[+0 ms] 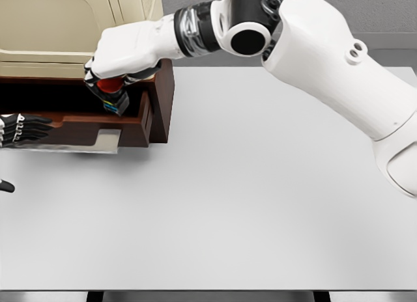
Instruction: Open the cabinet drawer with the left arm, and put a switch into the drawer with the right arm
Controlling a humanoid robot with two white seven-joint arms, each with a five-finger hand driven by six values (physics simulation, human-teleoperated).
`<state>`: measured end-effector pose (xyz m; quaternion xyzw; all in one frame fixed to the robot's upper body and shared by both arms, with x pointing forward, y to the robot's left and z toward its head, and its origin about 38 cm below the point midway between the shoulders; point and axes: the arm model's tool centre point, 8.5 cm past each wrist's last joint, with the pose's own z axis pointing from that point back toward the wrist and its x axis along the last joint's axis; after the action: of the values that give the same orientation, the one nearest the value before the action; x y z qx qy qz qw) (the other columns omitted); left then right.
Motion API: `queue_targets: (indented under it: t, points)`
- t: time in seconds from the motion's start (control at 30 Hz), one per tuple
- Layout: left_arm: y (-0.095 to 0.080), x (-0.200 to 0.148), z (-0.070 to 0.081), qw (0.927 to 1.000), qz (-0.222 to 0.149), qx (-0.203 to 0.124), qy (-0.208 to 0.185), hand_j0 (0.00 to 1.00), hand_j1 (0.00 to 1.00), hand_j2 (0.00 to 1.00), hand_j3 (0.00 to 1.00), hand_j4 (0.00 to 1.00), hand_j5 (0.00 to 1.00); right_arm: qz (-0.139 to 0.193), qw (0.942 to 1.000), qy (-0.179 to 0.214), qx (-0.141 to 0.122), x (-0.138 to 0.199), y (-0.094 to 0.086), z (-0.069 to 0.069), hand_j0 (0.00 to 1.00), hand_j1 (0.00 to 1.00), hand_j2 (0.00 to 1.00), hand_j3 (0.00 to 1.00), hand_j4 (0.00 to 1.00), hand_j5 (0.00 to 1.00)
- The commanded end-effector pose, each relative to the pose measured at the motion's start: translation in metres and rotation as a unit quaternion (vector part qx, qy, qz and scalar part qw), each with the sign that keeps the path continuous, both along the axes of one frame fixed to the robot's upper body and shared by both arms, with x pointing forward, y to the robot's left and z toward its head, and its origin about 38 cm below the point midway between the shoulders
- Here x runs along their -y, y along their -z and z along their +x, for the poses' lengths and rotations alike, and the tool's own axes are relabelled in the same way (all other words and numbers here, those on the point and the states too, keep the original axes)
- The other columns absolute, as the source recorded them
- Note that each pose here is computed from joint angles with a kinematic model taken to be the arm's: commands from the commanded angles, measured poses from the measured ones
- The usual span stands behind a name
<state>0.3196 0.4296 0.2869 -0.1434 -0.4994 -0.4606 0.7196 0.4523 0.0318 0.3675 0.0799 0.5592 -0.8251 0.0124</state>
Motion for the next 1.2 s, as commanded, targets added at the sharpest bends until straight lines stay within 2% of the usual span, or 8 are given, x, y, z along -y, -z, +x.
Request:
queue_targets:
  t: [0.0,0.03,0.1,0.17,0.47,0.67,0.87,1.17]
  points:
    - [0.009,-0.009,-0.003,0.9976,0.068,0.006,0.01,1.0,1.0,1.0,1.0,1.0,1.0,-0.003,1.0,-0.002,0.004,-0.002,0.0,-0.001,0.45,0.45,0.45,0.45,0.45,0.45]
    - [0.01,-0.01,-0.004,0.9975,0.071,0.003,0.008,1.0,1.0,1.0,1.0,1.0,1.0,-0.003,1.0,0.0,0.004,-0.002,0.001,0.0,0.47,0.47,0.47,0.47,0.47,0.47]
    - [0.011,-0.01,-0.005,0.9975,0.07,0.0,0.009,1.0,1.0,1.0,1.0,1.0,1.0,-0.001,0.9997,0.023,-0.004,0.0,0.002,0.007,0.85,0.85,0.85,0.85,0.85,0.85]
    - [0.013,-0.013,-0.008,0.9971,0.075,-0.006,0.007,1.0,1.0,1.0,1.0,1.0,1.0,0.0,0.9994,0.033,-0.012,-0.004,0.005,0.011,1.0,1.0,1.0,1.0,1.0,1.0]
    - [0.019,-0.015,-0.012,0.9967,0.079,-0.019,0.005,1.0,1.0,1.0,1.0,1.0,1.0,0.001,0.9993,0.035,-0.014,-0.001,0.005,0.015,1.0,1.0,1.0,1.0,1.0,1.0]
    - [0.017,-0.015,-0.01,0.9968,0.078,-0.014,0.005,1.0,1.0,1.0,1.0,1.0,1.0,-0.001,0.999,-0.038,0.025,0.019,-0.008,-0.014,1.0,1.0,1.0,1.0,1.0,1.0]
    - [0.009,-0.013,-0.007,0.997,0.077,-0.001,0.007,1.0,1.0,1.0,1.0,1.0,1.0,0.032,0.9988,-0.009,-0.035,0.08,-0.009,-0.007,1.0,1.0,1.0,1.0,1.0,1.0]
    - [-0.002,-0.008,-0.003,0.9974,0.062,0.031,0.02,1.0,1.0,1.0,1.0,1.0,1.0,0.014,0.9976,0.04,-0.055,0.157,0.016,-0.013,1.0,1.0,1.0,1.0,1.0,1.0]
